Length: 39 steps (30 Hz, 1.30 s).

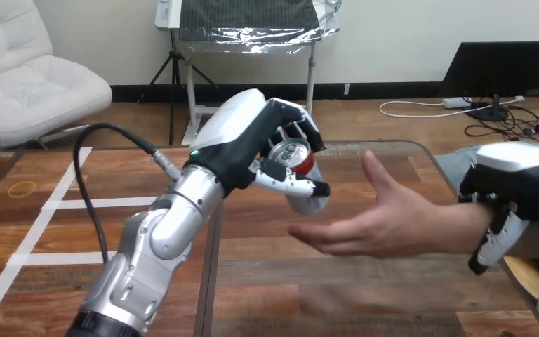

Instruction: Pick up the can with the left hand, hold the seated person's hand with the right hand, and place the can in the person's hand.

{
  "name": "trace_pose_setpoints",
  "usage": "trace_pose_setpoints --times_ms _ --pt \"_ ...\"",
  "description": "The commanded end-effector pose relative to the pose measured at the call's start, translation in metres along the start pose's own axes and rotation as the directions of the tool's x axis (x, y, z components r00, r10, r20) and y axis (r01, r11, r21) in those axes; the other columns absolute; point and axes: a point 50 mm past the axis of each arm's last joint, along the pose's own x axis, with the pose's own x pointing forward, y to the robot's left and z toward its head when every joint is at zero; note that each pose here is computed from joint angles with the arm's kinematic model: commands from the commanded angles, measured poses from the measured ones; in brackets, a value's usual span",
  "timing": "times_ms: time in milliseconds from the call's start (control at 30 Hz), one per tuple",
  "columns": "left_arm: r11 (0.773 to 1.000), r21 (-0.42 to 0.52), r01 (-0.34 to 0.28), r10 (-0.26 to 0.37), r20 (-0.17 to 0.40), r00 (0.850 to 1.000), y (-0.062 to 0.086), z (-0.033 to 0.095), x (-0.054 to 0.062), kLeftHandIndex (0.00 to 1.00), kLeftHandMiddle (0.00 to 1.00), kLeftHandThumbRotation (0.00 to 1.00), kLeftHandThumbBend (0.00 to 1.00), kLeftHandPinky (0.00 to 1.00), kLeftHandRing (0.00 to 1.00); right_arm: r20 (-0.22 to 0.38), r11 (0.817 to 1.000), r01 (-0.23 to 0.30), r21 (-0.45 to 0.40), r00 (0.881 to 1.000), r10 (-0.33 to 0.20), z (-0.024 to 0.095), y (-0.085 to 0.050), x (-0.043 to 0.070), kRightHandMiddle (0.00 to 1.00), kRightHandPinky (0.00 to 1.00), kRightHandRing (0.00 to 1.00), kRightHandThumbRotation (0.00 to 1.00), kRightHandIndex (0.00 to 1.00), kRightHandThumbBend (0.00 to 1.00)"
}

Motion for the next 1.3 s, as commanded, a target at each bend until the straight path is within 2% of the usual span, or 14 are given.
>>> trace_pose_setpoints --times_ms 0,167,433,833,933,1267 --pt "0.998 0.024 -0.053 0.050 0.114 0.992 0.018 0.030 0.020 0.49 0.45 0.00 0.59 0.31 0.37 0.024 0.977 0.200 -0.068 0.980 -0.199 0.010 -0.055 -0.023 0.42 0.22 0.31 0.00 0.49 0.73" --pt "0.999 0.004 -0.044 0.043 0.133 0.990 0.014 0.037 0.023 0.49 0.45 0.00 0.59 0.30 0.37 0.052 0.972 0.219 -0.088 0.975 -0.215 0.016 -0.060 -0.023 0.42 0.23 0.32 0.00 0.48 0.74" --pt "1.000 -0.011 -0.029 0.030 0.149 0.988 0.007 0.044 0.026 0.49 0.45 0.00 0.59 0.31 0.37 0.056 0.971 0.217 -0.101 0.976 -0.212 0.023 -0.066 -0.022 0.43 0.26 0.34 0.00 0.47 0.75" --pt "0.999 -0.051 -0.003 0.011 0.173 0.985 -0.006 0.055 0.030 0.49 0.46 0.00 0.60 0.32 0.38 0.069 0.965 0.231 -0.126 0.972 -0.224 0.032 -0.072 -0.022 0.48 0.37 0.42 0.00 0.49 0.74" --pt "0.998 -0.067 0.008 0.004 0.175 0.985 -0.009 0.057 0.032 0.48 0.45 0.00 0.59 0.32 0.38 0.081 0.962 0.241 -0.128 0.969 -0.232 0.033 -0.073 -0.021 0.48 0.36 0.42 0.00 0.49 0.74" --pt "0.994 -0.097 0.048 -0.029 0.183 0.983 -0.022 0.067 0.033 0.49 0.45 0.00 0.58 0.33 0.39 0.102 0.957 0.253 -0.143 0.965 -0.240 0.037 -0.075 -0.021 0.42 0.23 0.32 0.00 0.48 0.74"
